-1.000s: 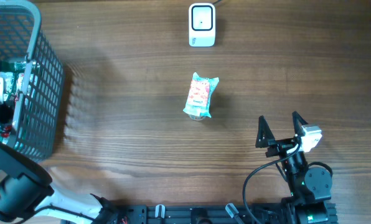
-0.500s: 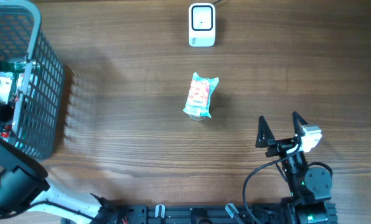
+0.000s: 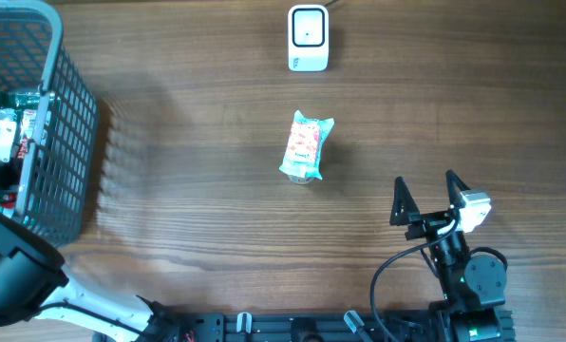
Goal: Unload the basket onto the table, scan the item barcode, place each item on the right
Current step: 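Reach the left gripper back into the basket toward the glove pack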
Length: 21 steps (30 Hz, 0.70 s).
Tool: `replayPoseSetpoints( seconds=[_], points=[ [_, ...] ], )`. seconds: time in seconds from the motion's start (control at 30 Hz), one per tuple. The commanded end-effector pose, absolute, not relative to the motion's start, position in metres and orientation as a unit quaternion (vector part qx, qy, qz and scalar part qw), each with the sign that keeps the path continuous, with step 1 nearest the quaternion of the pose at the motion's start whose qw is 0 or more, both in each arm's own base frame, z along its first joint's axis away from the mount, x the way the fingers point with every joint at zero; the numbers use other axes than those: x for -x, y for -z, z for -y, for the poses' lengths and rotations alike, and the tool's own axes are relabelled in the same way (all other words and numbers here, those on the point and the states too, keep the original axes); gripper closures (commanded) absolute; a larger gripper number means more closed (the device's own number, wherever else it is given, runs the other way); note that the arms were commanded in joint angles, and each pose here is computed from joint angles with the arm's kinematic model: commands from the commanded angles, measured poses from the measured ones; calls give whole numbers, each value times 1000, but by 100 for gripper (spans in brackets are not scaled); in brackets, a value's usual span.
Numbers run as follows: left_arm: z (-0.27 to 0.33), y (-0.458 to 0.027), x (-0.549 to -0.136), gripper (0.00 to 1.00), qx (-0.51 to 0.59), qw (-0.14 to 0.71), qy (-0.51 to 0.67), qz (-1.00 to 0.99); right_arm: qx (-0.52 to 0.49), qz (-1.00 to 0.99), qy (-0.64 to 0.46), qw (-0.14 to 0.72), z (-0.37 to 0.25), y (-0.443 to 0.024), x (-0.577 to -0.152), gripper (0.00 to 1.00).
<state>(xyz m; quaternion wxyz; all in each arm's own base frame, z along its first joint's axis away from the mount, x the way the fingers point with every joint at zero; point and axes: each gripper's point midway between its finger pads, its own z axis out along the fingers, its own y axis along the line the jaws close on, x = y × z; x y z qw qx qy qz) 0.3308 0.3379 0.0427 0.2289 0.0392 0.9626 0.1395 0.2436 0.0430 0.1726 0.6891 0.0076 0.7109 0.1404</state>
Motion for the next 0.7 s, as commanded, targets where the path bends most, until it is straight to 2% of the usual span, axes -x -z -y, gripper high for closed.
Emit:
replayPoseSetpoints(
  seconds=[0.0,0.17,0.57,0.67],
  points=[
    [-340,-9,-318,0,13,223,-90,-971,-8,-708,-140,692,-42,-174,-243,0],
    [-336,13,-306,0,39,204,-58,-977,-8,-708,-140,692,-42,-174,-243,0],
    [-325,26,-305,0,97,203,-15,-974,-8,-708,-140,692,-42,-174,-243,0],
    [-321,25,-306,4,96,206,-7,-974,-8,-708,-140,692,-42,-174,-243,0]
  ],
)
